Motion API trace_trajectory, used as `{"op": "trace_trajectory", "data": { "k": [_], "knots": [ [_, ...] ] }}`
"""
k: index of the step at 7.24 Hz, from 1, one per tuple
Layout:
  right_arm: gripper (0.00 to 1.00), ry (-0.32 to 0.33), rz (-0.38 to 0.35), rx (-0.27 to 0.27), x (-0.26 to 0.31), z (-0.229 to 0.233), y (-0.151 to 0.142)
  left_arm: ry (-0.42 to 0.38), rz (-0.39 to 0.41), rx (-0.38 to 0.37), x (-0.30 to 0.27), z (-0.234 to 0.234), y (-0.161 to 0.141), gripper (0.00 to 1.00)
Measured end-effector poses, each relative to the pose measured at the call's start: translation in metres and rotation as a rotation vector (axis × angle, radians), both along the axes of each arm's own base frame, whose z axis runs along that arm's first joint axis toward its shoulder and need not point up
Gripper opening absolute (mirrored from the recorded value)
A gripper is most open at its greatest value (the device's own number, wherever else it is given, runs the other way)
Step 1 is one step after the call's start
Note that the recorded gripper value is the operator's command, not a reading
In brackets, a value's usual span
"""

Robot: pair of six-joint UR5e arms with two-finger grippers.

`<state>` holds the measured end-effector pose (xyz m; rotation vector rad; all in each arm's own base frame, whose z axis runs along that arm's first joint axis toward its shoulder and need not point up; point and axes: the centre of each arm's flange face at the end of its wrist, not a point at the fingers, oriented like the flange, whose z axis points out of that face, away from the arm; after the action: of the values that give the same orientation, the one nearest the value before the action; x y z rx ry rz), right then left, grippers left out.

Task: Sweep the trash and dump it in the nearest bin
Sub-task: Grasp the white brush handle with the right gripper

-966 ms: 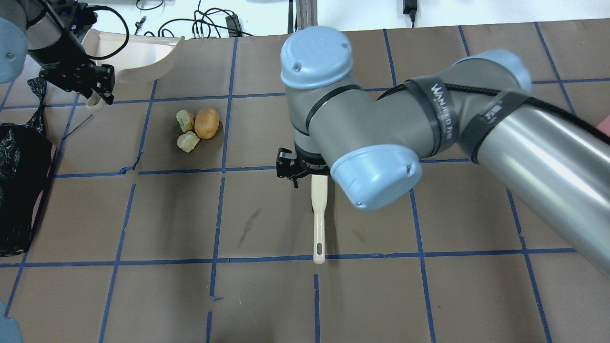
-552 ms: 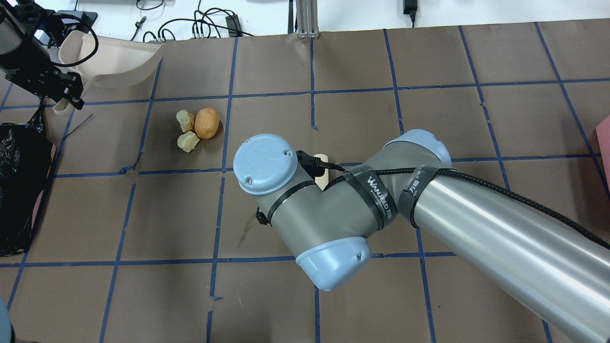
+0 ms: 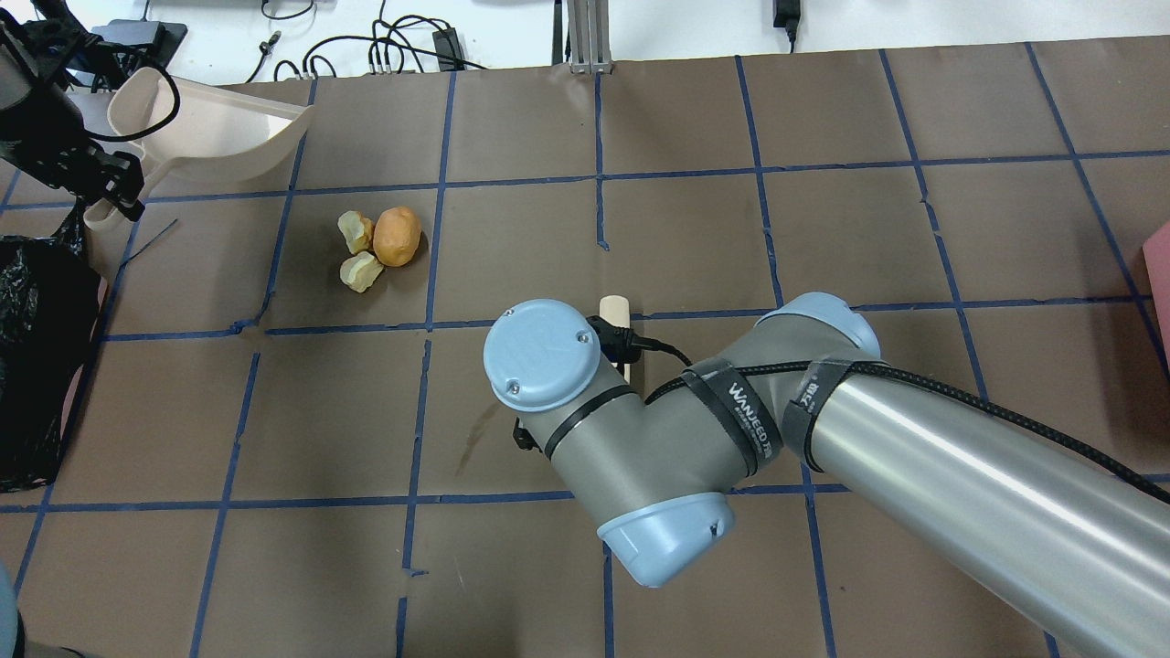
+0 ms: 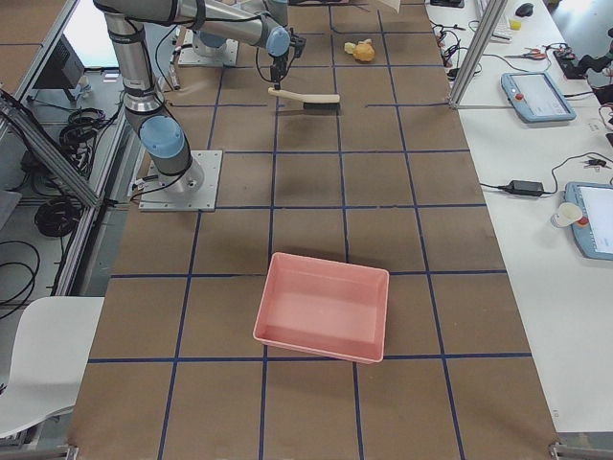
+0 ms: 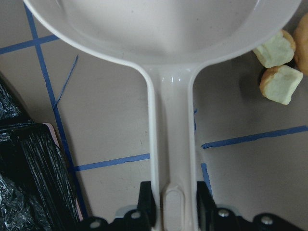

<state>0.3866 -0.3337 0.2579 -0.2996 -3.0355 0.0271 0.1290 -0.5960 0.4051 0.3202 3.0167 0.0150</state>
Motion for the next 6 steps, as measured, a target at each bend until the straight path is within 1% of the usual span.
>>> {"op": "trace_trajectory", "data": {
  "k": [2,4,5,6],
  "knots": [
    [1.00,-0.006,0.053,0.015,-0.019,-0.010,-0.002,0.003,0.000,0.004,0.003,-0.003,0.000,0.00],
    [0.98,-0.036,0.051,-0.005,-0.035,-0.023,-0.002,0.004,-0.002,0.011,0.004,-0.005,0.000,0.00],
    [0.98,-0.062,0.048,-0.015,-0.034,-0.024,-0.003,0.007,-0.006,0.015,0.004,-0.006,0.001,0.00],
    [0.94,-0.081,0.046,-0.017,-0.032,-0.023,-0.003,0.009,-0.008,0.017,0.004,-0.007,0.001,0.00]
  ]
}}
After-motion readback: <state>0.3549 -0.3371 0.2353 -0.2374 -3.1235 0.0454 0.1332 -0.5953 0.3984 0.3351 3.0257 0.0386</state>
